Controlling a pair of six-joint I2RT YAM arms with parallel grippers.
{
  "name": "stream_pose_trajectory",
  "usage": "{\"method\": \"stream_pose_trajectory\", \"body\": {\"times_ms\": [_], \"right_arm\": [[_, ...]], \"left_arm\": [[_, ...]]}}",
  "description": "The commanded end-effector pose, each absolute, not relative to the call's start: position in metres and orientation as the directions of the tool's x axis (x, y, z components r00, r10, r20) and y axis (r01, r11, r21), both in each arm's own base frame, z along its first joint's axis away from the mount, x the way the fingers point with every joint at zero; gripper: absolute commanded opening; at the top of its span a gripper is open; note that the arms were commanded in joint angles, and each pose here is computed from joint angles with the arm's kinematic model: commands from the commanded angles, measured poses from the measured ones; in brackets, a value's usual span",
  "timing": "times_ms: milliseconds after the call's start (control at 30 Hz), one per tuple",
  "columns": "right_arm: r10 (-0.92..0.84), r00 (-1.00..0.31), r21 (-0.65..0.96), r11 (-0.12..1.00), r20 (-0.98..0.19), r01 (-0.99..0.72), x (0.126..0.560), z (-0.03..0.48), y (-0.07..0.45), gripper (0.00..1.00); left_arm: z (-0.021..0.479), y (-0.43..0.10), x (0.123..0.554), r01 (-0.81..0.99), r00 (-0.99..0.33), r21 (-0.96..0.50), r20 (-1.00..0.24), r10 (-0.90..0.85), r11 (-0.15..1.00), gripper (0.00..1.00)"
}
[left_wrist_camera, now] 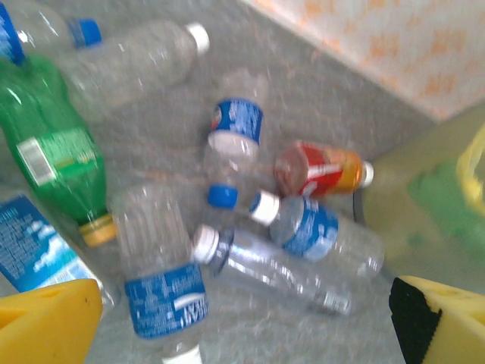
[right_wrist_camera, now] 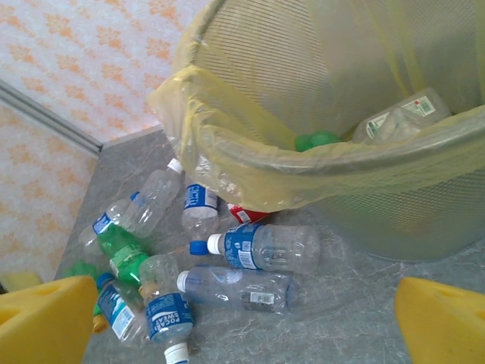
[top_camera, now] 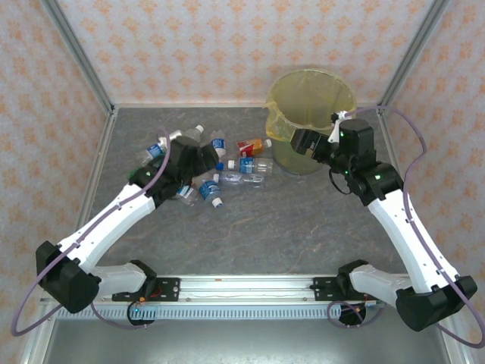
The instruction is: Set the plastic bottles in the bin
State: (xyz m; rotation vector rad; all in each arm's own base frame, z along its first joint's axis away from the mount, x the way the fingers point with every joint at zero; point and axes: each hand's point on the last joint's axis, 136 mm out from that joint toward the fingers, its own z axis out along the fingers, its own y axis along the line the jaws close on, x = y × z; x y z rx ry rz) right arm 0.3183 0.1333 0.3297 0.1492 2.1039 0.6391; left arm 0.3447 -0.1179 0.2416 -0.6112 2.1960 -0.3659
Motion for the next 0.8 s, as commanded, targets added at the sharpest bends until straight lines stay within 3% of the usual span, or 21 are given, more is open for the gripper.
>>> {"method": "stream_pose_trajectory", "body": {"times_ms": [0,333,767], "right_arm": [[0.311,-0.548,0.497,0.837,-0.776,-0.228,0.313,0.346,0.144,1.00],[0.309,-0.526,0.507,0.813,-0.792,-0.287,0.318,0.352,0.153,1.00],[0.322,-0.559,0.572,0.738,-0.764,-0.358,0.324,0.349,0.187,1.00]], "left_arm": [[0.236,-0.078,0.347,-0.412,-0.543,-0.382,-0.626,-0.560,0.827,0.99],[0.209,-0.004,0.351,-0.579,-0.471,-0.307,-0.631,-0.617,0.755,0.98],[0.138,0.075,0.328,-0.743,-0.439,-0.238,-0.531,-0.724,0.625,0.81]]}}
